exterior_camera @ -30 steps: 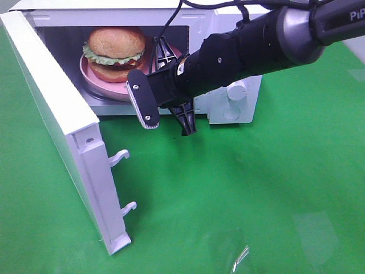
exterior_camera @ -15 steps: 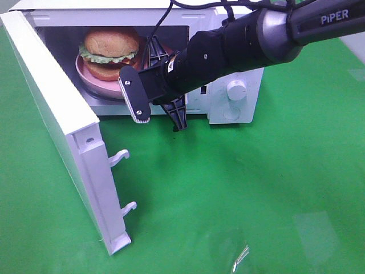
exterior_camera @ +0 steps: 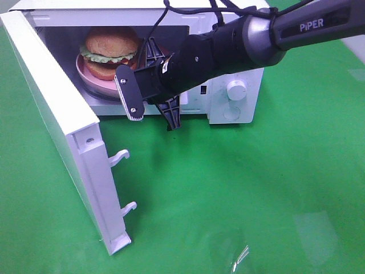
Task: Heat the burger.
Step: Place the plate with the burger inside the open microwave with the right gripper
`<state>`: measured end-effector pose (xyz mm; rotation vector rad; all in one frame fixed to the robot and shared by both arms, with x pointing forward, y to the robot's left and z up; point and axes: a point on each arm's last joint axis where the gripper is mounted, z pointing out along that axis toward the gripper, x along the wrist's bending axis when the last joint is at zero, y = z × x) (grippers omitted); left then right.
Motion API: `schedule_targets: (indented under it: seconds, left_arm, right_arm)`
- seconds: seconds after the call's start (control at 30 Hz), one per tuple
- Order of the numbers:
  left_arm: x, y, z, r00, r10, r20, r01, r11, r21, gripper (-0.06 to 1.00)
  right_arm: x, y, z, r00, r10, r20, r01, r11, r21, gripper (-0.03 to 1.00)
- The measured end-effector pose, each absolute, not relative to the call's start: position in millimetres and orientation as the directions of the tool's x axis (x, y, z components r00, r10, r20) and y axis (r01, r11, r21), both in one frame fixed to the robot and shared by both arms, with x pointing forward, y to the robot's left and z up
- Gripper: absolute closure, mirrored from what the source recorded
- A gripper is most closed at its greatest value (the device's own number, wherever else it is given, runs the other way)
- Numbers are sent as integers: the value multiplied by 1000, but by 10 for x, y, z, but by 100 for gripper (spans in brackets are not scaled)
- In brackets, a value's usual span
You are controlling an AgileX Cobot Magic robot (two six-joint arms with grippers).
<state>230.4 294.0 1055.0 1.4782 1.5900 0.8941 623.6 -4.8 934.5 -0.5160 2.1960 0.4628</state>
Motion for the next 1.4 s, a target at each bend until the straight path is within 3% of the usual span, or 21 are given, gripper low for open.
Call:
schedule_targets:
  seconds: [1.17, 1.4]
  left_arm:
    - [2304, 2940, 10550, -27, 997, -75, 454, 79, 888, 3]
    - [2304, 2940, 10550, -27, 997, -75, 454, 79, 888, 3]
  right_arm:
    - [6429, -109, 9230, -588, -193, -786, -481, 865, 146, 82]
    - [6431, -108, 9233, -587, -193, -786, -481, 865, 147, 77]
